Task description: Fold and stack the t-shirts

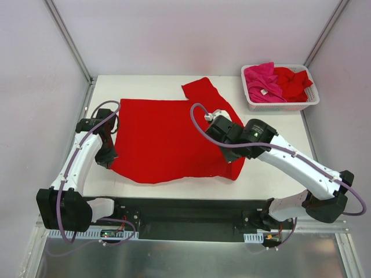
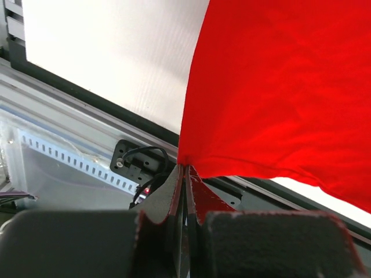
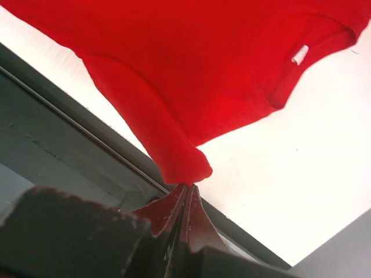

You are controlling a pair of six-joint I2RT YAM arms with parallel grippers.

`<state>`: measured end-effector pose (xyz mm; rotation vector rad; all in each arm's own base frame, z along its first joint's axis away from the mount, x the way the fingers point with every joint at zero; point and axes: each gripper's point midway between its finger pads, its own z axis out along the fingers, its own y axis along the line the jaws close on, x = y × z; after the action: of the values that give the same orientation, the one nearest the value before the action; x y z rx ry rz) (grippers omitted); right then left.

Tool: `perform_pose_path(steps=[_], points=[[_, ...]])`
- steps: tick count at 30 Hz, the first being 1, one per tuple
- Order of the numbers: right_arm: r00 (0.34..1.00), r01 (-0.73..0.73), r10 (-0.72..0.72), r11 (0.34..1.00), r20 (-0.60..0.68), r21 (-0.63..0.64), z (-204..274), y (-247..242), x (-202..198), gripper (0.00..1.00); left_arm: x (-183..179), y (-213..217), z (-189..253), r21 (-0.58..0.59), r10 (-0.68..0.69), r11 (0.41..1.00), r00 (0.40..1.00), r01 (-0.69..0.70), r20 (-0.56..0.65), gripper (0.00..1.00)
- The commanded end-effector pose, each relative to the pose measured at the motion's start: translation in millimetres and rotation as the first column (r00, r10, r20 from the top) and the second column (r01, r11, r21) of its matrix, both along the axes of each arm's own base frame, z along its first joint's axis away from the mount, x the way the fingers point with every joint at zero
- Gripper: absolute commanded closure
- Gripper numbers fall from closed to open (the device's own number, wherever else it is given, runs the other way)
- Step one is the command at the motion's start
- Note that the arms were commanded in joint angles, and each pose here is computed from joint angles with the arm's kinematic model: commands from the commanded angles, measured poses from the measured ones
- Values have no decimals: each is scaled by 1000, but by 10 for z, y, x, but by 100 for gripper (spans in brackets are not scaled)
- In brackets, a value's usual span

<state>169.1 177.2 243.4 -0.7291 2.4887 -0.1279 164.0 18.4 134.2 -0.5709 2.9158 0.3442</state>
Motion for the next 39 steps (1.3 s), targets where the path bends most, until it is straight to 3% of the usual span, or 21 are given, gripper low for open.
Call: perform_pose_path(steps=[1,9,20,39], points=[[993,-18,-14,964,-118,-267,123,-828,-304,99,3,80,174,54,2,999,1000,-3,19,100],[991,-1,-36,964,-133,-265,128,-830,-256,99,143,128,441,82,-4,997,996,-4,90,100],[992,97,-112,968,-52,-233,296,-982,-121,99,136,120,590,74,6,997,991,-17,135,100],[992,89,-108,964,-62,-252,363,-1003,19,99,-196,-26,392,-19,30,999,993,-28,117,100]])
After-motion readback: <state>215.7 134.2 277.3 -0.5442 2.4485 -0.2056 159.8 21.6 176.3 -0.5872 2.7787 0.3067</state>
